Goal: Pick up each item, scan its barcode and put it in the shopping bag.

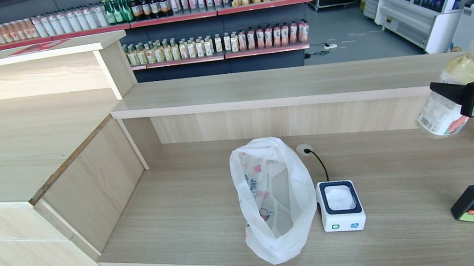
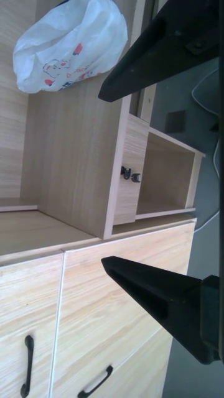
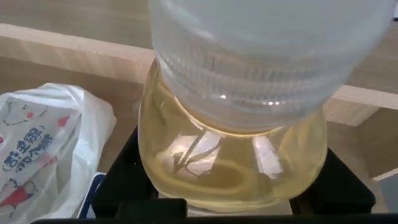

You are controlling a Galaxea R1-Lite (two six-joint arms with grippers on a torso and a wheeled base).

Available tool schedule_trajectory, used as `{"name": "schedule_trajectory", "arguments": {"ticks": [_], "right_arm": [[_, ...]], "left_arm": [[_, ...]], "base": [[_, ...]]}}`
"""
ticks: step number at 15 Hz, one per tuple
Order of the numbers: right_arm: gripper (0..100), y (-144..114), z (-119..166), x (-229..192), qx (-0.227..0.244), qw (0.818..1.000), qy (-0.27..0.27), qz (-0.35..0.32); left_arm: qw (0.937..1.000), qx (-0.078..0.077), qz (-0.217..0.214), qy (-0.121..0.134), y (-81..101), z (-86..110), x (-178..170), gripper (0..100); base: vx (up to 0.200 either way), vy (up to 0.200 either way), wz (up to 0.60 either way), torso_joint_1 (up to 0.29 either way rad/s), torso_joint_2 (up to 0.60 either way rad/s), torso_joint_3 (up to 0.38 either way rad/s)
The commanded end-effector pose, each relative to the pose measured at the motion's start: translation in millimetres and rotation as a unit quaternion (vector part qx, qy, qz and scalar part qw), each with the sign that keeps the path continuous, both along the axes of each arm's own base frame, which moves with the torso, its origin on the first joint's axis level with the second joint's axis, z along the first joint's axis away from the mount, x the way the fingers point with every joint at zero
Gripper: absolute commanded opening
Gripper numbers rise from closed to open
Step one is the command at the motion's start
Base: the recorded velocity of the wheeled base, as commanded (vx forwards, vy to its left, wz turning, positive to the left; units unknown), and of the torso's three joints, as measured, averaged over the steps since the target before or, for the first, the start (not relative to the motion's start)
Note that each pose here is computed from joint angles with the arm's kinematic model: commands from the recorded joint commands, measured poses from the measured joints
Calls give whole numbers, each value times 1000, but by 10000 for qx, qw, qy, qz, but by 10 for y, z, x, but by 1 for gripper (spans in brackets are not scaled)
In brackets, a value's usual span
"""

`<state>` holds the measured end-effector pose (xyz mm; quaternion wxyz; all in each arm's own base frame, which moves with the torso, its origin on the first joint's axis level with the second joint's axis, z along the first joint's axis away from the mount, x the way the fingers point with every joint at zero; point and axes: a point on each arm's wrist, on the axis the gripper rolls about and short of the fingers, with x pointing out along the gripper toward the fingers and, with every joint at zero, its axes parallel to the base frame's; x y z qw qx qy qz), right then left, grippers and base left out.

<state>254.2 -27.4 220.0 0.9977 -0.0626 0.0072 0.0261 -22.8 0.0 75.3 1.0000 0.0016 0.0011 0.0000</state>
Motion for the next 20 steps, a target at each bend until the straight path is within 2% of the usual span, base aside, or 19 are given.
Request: {"name": "schedule_trajectory", "arguments": {"ticks": [1, 3, 7, 12, 15, 17, 20], "right_arm": [[0, 297, -204, 145, -216, 9988, 147, -403], [0, 436, -257, 165, -691, 9935, 216, -873], [0, 555, -330, 150, -844, 9933, 284, -732], [0, 606, -394, 148, -1281, 9893, 363, -594], [0, 742, -425, 245, -1255, 9912, 53, -415], [0, 901, -451, 312, -1463, 9890, -157, -176], [0, 1116, -503, 347, -1393, 9895, -253, 298]], "left_arm": [[10000, -1, 0, 5, 0, -1, 0, 100], [10000, -1, 0, -3, 0, 0, 0, 100], [10000, -1, 0, -3, 0, 0, 0, 100], [10000, -1, 0, -3, 0, 0, 0, 100], [10000, -1, 0, -3, 0, 0, 0, 100], [10000, -1, 0, -3, 0, 0, 0, 100], [10000, -1, 0, 5, 0, -1, 0, 100]], "base": [[0, 0, 0, 0, 0, 0], [0, 0, 0, 0, 0, 0], [0, 0, 0, 0, 0, 0], [0, 0, 0, 0, 0, 0], [0, 0, 600, 4, 2, 2], [0, 0, 600, -5, 2, 7], [0, 0, 400, 5, 3, 0]]}}
